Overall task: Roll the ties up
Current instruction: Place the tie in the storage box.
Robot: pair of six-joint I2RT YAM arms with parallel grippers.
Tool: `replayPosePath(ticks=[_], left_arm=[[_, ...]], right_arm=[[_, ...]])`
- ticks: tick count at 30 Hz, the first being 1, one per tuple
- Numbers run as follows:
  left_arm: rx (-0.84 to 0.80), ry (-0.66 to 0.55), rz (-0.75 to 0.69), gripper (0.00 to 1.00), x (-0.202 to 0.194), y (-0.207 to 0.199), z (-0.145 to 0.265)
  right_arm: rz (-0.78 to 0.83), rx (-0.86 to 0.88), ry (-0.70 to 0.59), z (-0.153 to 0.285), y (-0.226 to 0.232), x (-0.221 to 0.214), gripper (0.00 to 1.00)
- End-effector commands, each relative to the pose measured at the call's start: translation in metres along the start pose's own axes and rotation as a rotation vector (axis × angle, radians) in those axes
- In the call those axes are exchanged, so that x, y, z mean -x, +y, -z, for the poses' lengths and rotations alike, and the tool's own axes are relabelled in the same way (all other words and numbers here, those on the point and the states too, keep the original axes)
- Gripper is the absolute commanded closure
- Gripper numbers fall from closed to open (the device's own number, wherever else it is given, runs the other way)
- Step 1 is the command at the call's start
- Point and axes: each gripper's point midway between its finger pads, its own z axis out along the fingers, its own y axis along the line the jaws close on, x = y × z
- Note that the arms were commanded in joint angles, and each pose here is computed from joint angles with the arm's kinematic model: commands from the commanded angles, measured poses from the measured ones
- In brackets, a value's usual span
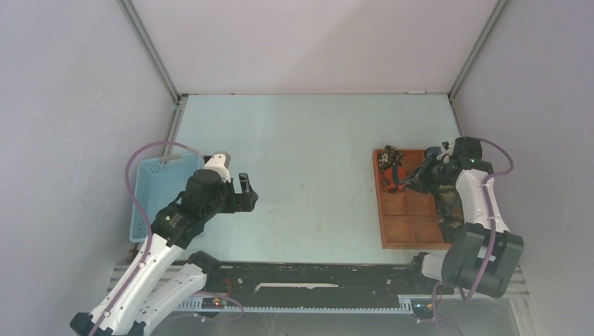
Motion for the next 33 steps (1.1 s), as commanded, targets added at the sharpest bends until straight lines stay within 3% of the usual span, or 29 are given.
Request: replayPosePath(ticks=[1,25,33], left_arm=[[-0.043,-0.041,-0.015,0.00,0.009,-0.008,0.002],[-0.058,-0.069,-0.017,0.00,0.011,-0.009,0.006],[-0.054,-0.074,-0.015,0.00,0.012,-0.008,0.006]], right_arm=[[-0.031,-0.022,-0.013,-0.010,-0.007,0.010,1.00],[-0.074,-0.209,0.099,-0.097,-0.042,0.007,1.00],[-0.058,-0.243,0.077,-0.091,-0.049,0.007,1.00]])
